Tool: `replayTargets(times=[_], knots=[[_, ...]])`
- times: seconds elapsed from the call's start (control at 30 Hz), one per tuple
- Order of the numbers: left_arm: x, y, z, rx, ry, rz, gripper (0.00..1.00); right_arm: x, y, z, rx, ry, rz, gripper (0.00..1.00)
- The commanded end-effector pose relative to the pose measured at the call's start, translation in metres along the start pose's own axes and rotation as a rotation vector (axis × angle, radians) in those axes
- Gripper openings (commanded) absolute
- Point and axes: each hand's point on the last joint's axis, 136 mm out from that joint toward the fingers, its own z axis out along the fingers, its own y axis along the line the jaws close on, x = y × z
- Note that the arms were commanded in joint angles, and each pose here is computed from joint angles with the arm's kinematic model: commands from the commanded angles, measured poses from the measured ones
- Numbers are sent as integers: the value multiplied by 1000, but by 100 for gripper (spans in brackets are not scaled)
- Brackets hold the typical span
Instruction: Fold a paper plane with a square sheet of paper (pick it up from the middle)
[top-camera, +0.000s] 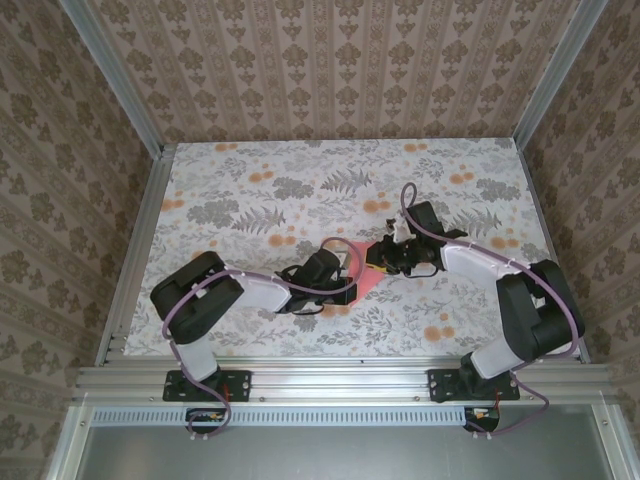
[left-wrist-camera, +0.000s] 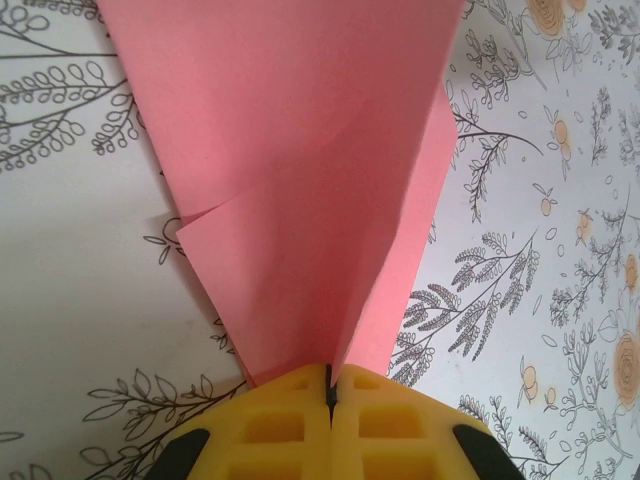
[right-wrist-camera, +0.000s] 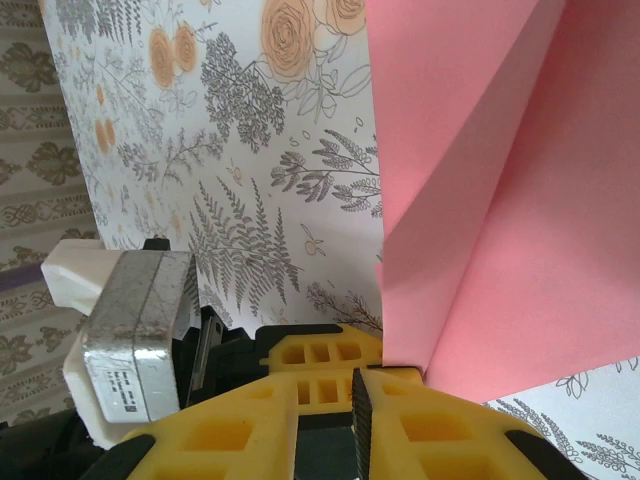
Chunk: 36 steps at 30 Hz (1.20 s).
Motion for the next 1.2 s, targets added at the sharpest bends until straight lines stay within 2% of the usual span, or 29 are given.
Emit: replayTargets(times=[0.0, 0.17, 0.4, 0.97, 1.17], knots=[[26, 29, 6, -54, 82, -74, 0, 5, 1, 7, -29, 46, -16, 23], [24, 35, 3, -34, 63, -116, 0, 7, -7, 12, -1, 61, -10, 20], [30, 44, 4, -45, 76, -161, 0, 1, -6, 19, -13, 61, -2, 11], [35, 57, 3, -99, 80, -230, 0, -4, -10, 53, -38, 135, 20, 10], [23, 51, -4, -101, 47, -210, 12, -2, -13, 59, -50, 152, 23, 10]])
